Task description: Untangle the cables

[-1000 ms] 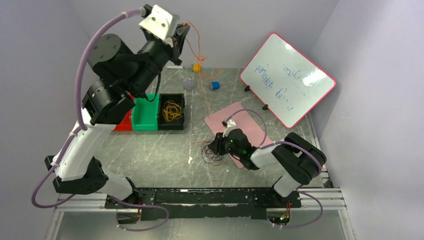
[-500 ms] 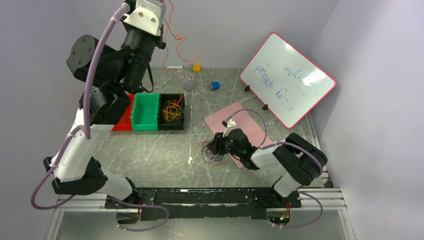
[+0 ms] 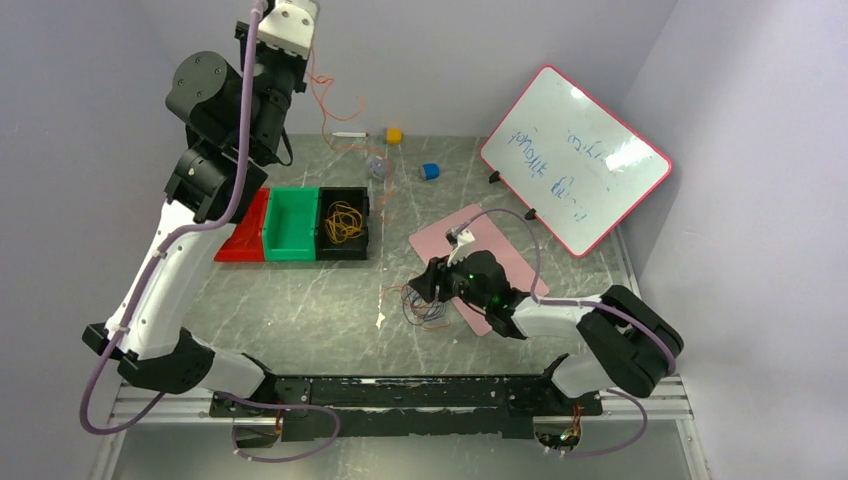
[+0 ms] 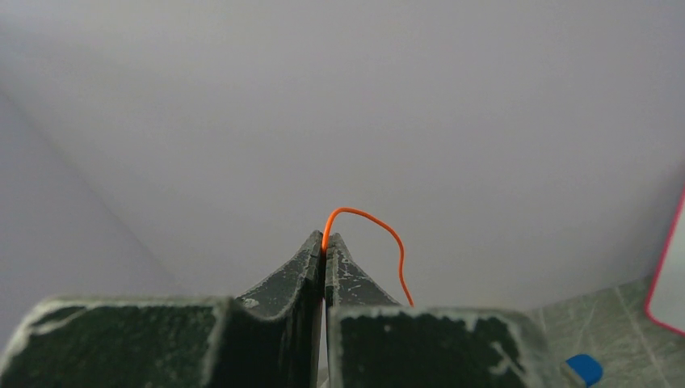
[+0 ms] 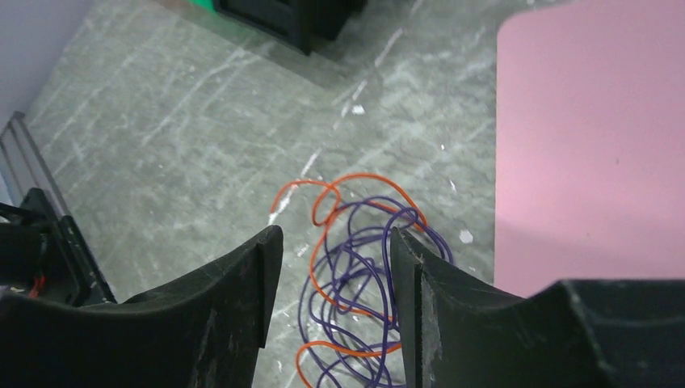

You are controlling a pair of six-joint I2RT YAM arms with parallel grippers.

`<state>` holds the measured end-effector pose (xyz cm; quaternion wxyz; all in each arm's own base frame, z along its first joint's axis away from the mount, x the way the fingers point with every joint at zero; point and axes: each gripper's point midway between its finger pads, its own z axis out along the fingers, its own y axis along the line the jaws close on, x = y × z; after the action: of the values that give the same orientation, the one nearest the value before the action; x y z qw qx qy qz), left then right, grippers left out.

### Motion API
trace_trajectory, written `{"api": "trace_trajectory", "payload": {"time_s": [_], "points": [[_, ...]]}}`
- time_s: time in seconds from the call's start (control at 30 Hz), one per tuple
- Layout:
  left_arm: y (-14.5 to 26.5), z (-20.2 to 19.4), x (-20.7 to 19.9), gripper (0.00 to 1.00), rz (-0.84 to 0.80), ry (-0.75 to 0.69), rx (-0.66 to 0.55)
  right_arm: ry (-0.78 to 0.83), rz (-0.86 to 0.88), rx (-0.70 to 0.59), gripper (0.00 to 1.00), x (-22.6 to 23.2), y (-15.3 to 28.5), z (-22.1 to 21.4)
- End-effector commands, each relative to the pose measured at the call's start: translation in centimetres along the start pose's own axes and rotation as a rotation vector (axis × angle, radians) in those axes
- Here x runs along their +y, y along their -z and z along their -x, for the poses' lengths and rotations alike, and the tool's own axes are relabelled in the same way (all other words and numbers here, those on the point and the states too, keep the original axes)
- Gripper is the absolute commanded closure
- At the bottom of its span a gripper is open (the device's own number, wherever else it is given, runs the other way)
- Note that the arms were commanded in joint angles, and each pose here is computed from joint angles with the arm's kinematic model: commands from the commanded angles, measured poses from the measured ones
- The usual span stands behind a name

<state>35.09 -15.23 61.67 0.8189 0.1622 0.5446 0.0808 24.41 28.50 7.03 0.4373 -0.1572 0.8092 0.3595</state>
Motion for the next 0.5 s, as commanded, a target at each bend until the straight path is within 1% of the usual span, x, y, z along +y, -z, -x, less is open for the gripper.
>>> {"api": "trace_trajectory", "payload": {"time_s": [0.0, 0.23, 0.47], "points": [[0.2, -1.9, 2.5, 0.93, 0.024, 0.051, 0.038, 0.049, 0.045, -0.064, 0.44, 1.7, 0.3, 3.1], [0.3, -6.8, 5.6, 0.93, 0.109, 0.072, 0.149, 0.063, 0.055, -0.121, 0.41, 2.9, 0.9, 6.0], [0.9, -11.6, 10.7, 0.93, 0.209, 0.109, 0.25, 0.072, 0.068, -0.146, 0.41, 3.9, 1.1, 7.9]]}}
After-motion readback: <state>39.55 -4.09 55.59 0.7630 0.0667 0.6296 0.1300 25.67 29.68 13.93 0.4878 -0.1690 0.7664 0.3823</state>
